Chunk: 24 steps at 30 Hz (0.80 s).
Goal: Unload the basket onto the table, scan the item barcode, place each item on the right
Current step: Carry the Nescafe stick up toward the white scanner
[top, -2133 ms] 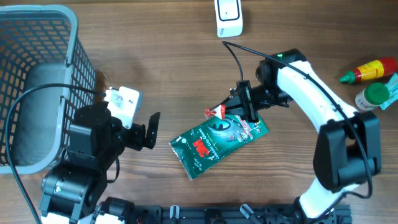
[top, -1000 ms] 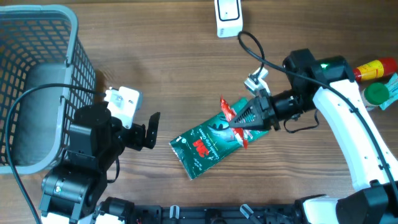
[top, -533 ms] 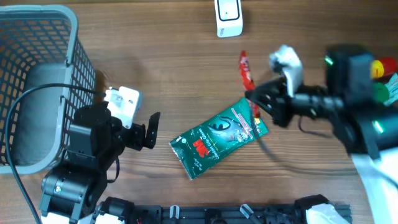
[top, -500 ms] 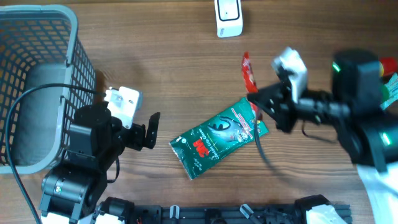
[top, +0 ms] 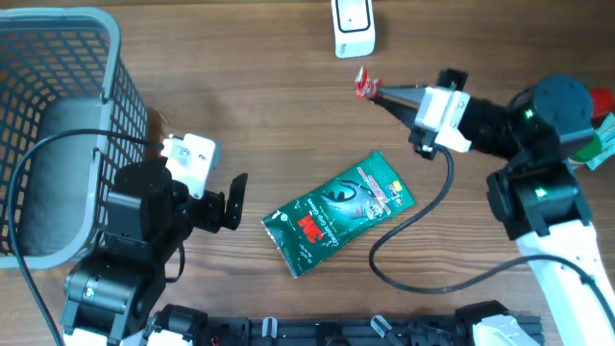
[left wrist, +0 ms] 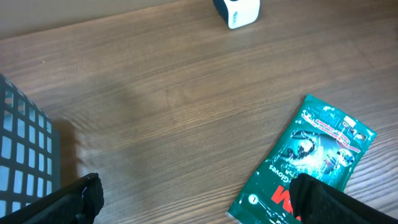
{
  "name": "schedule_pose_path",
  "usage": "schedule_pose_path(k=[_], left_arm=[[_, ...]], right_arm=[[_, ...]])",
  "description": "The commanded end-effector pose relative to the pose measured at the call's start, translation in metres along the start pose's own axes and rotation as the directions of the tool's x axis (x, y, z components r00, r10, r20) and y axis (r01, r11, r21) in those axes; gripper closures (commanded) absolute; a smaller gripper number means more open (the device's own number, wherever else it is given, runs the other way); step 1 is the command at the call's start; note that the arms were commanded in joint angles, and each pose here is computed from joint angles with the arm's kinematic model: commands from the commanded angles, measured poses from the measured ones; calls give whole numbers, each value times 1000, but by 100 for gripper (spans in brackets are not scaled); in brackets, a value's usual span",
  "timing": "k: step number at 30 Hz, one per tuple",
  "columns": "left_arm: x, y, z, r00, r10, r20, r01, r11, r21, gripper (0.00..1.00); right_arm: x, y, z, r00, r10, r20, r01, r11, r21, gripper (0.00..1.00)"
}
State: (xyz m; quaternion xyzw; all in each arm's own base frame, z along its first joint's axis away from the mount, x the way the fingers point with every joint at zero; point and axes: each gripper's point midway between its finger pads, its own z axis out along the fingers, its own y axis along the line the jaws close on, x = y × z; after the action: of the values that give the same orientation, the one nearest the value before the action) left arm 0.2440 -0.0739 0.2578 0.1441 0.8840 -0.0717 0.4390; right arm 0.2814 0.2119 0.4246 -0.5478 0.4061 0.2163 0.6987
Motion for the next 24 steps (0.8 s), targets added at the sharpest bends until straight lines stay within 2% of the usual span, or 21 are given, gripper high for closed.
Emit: schedule_pose_path(k=[1, 7, 11, 13, 18, 20, 24], left_arm=[[-1, 0, 0, 1000, -9, 4, 9, 1000, 5, 0], [-1, 0, 0, 1000, -9, 4, 9, 1000, 5, 0], [-1, 0, 0, 1000, -9, 4, 9, 1000, 5, 0], [-1, 0, 0, 1000, -9, 4, 9, 1000, 5, 0], [-1, 0, 0, 1000, -9, 4, 9, 1000, 5, 0], [-1, 0, 0, 1000, -9, 4, 9, 1000, 5, 0], [-1, 0, 0, 1000, -9, 4, 9, 1000, 5, 0]], right_arm=[[-6, -9, 10, 998, 47, 36, -48, 998, 33, 95], [3, -26, 23, 999, 52, 3, -52, 986, 156, 95], [-11, -56, 32, 999, -44, 25, 33, 939, 343, 95], [-31, -65, 31, 989, -135, 67, 96, 909, 406, 95], [-54, -59, 34, 972, -191, 136, 121, 905, 407, 95], [-56, -51, 40, 956, -269, 114, 207, 898, 388, 96], [-31, -9, 53, 946, -313, 83, 297, 941, 164, 96]])
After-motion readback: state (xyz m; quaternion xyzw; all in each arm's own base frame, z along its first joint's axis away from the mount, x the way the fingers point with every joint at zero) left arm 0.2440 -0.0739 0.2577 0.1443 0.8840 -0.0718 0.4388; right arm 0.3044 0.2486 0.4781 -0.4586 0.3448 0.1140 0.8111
